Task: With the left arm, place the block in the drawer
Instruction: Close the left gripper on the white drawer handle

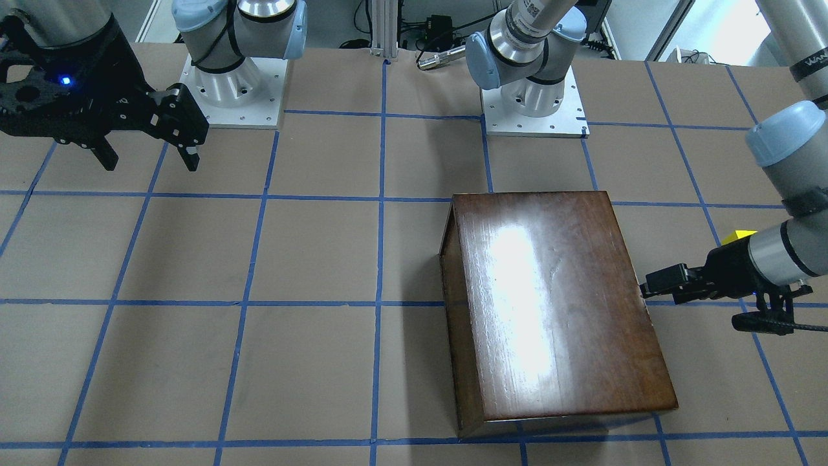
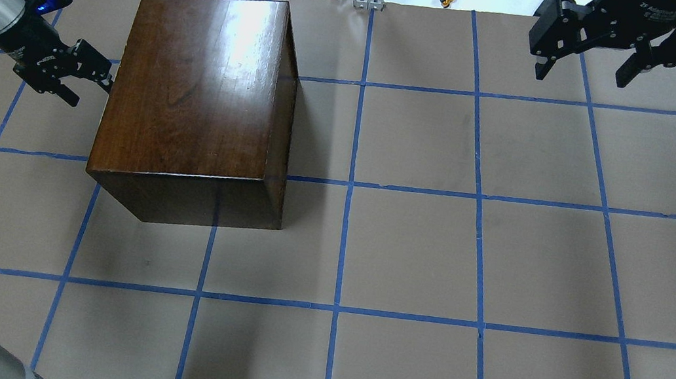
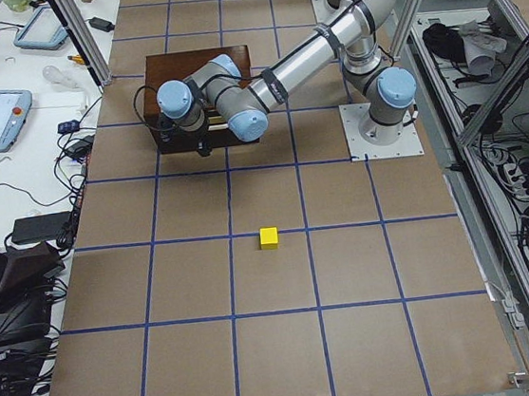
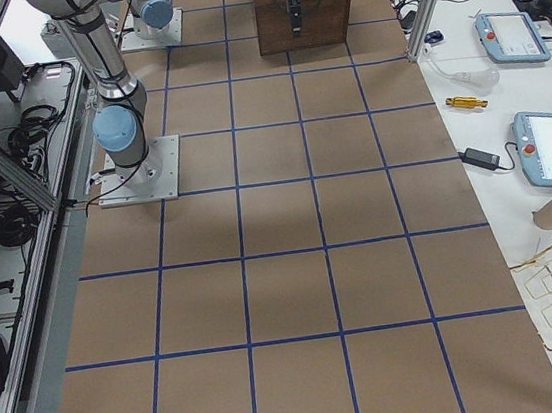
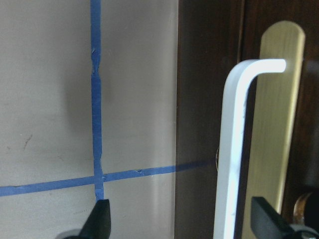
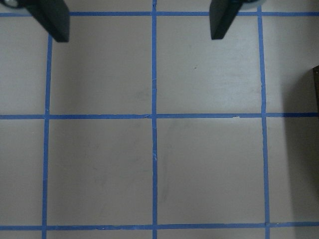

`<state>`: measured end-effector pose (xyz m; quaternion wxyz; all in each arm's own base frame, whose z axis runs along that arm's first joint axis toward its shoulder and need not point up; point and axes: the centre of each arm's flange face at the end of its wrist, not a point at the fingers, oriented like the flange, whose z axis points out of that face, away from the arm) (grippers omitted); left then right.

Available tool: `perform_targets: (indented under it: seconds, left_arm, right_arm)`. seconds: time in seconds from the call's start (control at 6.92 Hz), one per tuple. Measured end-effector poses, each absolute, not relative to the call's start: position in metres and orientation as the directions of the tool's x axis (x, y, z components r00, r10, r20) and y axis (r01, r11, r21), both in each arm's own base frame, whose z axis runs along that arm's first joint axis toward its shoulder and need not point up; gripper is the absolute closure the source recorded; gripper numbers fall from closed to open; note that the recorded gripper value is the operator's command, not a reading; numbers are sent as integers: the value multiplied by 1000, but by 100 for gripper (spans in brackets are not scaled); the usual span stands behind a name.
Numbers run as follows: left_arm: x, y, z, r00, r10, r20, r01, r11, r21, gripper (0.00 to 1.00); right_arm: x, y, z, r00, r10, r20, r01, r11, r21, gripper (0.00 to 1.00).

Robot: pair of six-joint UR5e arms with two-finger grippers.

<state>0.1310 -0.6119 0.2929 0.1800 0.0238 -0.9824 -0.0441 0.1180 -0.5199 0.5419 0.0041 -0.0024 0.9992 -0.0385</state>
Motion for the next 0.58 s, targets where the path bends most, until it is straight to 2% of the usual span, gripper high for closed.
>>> perform_targets:
  seconds: [0.58]
  left_arm:
    - [132, -613, 284, -931, -67, 359, -31, 994, 107, 0]
  right_arm:
    - [118, -520, 542, -1000, -5, -7, -4, 997, -76, 0]
